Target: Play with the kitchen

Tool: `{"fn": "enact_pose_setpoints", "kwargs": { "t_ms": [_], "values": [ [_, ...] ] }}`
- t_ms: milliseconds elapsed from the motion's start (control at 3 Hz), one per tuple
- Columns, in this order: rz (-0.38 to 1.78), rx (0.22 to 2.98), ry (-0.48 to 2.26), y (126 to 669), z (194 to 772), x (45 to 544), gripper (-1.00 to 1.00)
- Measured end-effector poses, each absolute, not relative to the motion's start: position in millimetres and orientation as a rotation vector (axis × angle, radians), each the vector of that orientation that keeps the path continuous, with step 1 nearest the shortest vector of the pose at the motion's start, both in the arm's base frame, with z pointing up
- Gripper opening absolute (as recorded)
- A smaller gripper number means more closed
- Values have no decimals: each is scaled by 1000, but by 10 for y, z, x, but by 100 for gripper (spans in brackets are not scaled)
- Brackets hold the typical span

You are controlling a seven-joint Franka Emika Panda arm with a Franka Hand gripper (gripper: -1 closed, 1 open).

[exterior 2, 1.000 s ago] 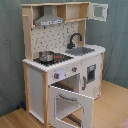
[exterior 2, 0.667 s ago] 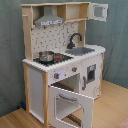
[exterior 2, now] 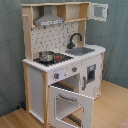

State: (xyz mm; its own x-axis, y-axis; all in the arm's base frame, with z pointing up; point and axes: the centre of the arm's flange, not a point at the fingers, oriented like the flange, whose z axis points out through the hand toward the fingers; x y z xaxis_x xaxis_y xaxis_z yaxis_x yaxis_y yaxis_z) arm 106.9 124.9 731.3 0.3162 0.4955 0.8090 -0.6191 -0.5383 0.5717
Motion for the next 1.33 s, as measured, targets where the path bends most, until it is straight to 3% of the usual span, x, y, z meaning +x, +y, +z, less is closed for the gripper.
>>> {"fn": "enact_pose_setpoints", "kwargs": {
  "t_ms": [1333],
  "values": [
    [1585, 1678, 80, 685, 7549, 1275, -100]
  ]
}}
